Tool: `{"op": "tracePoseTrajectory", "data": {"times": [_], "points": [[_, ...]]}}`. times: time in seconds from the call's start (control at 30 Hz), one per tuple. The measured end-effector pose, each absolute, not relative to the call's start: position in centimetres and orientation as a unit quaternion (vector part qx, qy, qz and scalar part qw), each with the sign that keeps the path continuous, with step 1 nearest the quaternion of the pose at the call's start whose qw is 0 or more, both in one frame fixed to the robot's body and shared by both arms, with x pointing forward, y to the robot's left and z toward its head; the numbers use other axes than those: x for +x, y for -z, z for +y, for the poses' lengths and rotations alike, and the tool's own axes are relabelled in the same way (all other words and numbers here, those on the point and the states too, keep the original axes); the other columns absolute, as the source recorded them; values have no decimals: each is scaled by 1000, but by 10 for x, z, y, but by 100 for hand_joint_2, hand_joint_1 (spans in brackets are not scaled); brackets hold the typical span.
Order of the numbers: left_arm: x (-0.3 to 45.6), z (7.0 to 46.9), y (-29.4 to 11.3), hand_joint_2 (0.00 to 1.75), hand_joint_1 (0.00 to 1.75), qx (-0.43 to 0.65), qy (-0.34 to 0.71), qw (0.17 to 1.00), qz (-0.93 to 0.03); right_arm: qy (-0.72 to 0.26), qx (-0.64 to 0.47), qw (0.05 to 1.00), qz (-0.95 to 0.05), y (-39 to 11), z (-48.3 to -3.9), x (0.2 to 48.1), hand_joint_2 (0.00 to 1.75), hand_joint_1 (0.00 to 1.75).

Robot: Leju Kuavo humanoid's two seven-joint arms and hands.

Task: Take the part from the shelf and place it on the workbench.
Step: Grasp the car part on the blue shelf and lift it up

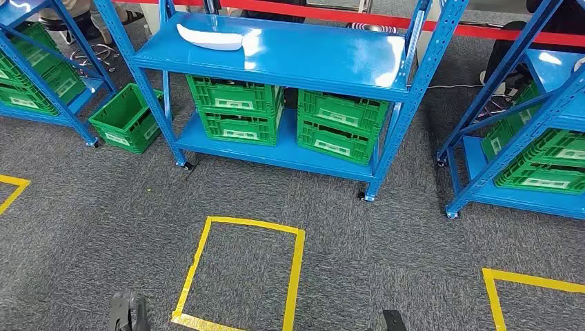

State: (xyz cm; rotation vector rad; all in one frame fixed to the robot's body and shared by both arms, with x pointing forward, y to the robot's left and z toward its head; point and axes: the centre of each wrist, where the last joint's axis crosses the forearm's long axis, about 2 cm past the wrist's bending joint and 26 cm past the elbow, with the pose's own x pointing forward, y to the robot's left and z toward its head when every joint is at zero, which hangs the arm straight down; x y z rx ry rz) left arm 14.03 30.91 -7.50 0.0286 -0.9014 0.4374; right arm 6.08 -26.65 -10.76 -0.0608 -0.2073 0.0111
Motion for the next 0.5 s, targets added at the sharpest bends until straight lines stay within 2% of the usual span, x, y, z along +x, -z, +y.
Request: {"op": "tracePoseTrajectory", "data": {"times": [0.4,0.5], "points": [[221,270,9,0,0,-180,-102,763,-613,-19,-16,994,-106,108,-269,62,175,0],[234,256,-10,0,0,-231,-69,724,-646,-23,-15,994,-106,108,-273,63,44,0]]}}
